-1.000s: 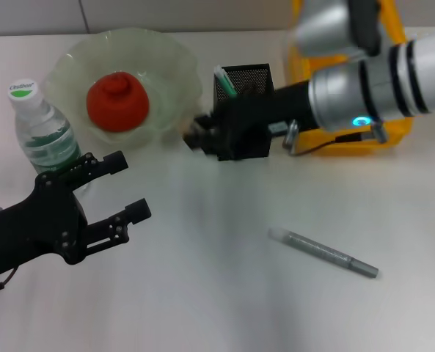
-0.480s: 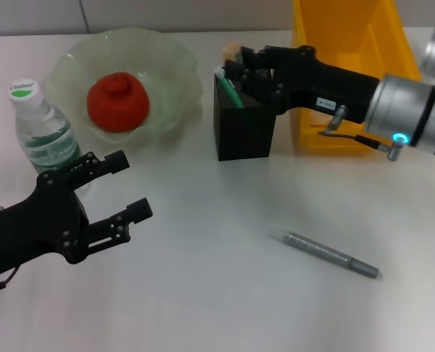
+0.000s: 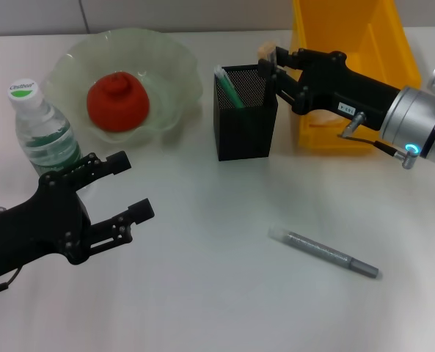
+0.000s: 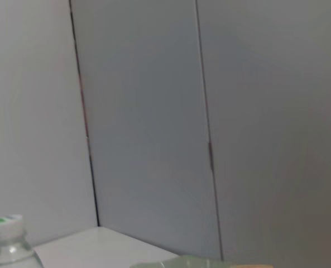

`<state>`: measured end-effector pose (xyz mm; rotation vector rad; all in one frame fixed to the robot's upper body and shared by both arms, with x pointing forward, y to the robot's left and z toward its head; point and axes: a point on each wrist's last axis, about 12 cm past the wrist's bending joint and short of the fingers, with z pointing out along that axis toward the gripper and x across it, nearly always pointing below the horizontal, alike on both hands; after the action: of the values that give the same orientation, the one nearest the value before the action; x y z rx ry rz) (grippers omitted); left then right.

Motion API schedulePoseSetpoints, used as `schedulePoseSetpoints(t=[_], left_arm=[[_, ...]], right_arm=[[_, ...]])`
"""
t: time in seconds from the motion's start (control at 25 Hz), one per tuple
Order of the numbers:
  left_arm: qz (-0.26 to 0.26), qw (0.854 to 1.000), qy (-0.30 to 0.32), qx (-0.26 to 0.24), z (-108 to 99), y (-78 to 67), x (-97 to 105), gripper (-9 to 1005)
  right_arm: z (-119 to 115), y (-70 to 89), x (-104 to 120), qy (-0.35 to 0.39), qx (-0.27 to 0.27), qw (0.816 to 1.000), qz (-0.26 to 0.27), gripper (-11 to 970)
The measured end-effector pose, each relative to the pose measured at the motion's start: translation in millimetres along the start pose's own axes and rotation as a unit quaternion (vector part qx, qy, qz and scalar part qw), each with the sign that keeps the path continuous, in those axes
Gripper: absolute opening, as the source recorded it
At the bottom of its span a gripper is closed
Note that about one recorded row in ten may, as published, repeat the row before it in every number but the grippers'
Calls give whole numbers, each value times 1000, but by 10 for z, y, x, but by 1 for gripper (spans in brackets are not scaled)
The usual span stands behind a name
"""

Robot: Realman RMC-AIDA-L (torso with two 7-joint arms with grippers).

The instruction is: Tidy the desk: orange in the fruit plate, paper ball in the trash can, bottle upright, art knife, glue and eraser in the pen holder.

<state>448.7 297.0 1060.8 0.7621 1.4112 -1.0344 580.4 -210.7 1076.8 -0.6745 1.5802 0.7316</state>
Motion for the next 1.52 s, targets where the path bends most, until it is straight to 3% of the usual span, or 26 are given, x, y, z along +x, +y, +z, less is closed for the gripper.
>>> schedulePoseSetpoints(t=[1.2, 1.32, 1.52], left_arm=[[0, 1000, -2, 12, 57, 4, -3, 787], [1, 1000, -1, 12, 63, 10, -6, 787], [1, 1000, -1, 12, 66, 14, -7, 786]], right_arm=[[60, 26, 86, 36, -9, 999, -23, 270], [63, 29, 88, 37, -9, 999, -23, 372], [53, 48, 43, 25, -17, 999, -21, 371]])
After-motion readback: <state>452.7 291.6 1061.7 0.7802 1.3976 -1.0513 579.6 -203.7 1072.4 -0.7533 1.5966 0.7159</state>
